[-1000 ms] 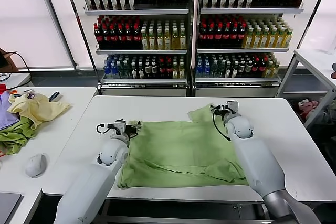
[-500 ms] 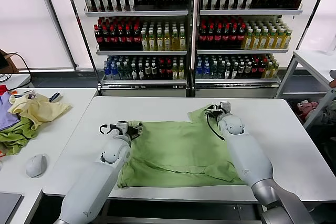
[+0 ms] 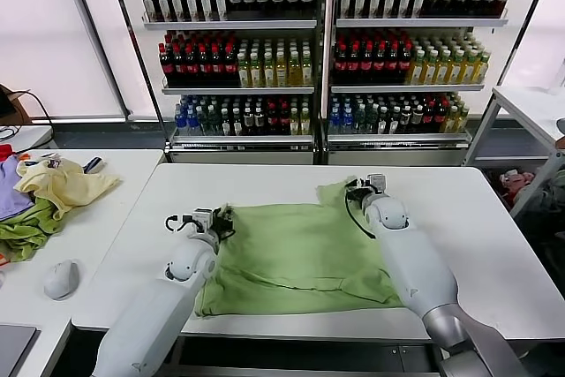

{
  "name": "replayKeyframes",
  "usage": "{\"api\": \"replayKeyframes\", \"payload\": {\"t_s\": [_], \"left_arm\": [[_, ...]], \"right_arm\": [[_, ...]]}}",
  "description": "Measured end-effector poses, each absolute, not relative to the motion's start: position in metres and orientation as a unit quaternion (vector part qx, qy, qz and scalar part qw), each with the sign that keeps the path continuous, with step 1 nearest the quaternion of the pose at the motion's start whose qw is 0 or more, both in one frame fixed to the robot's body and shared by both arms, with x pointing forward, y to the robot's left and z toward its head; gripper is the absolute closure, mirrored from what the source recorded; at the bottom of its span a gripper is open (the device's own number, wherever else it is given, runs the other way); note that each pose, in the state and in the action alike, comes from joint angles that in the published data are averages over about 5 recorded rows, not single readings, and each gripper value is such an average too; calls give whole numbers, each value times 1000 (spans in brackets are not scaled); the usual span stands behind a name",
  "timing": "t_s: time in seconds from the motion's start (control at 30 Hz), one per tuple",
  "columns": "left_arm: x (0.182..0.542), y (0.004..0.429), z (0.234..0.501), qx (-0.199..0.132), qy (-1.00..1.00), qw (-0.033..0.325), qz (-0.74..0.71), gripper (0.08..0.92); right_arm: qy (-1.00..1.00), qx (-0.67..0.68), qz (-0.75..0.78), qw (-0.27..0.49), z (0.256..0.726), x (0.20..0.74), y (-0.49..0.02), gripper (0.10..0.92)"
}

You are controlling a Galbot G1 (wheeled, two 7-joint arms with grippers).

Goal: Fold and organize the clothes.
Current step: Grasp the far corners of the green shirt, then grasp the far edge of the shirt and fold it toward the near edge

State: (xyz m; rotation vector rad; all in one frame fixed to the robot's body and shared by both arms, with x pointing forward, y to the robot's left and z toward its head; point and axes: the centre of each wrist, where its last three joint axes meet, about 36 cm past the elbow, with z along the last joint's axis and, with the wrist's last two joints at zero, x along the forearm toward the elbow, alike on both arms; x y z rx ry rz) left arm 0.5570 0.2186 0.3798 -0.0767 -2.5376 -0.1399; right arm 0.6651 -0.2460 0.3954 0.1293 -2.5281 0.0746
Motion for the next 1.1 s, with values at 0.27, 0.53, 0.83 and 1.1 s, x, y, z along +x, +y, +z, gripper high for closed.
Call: {"api": "replayKeyframes", "payload": {"t_s": [0.27,0.53,0.83,1.1], "left_arm": [[537,222,388,-41,-962,268,-34,904],[504,227,411,-64,-972,225,-10,905],[462,228,436,-91,-977,194,4,905],[426,229,437,-108,-974,201,3,905]], "right_arm": [[-960,60,27,271,409,640,-254,862],[-971,76,21,224,437,600,-269,897],[-980,84,22,179,462,537,-292,897],[-982,77,21,169,464,475,-304,897]]}}
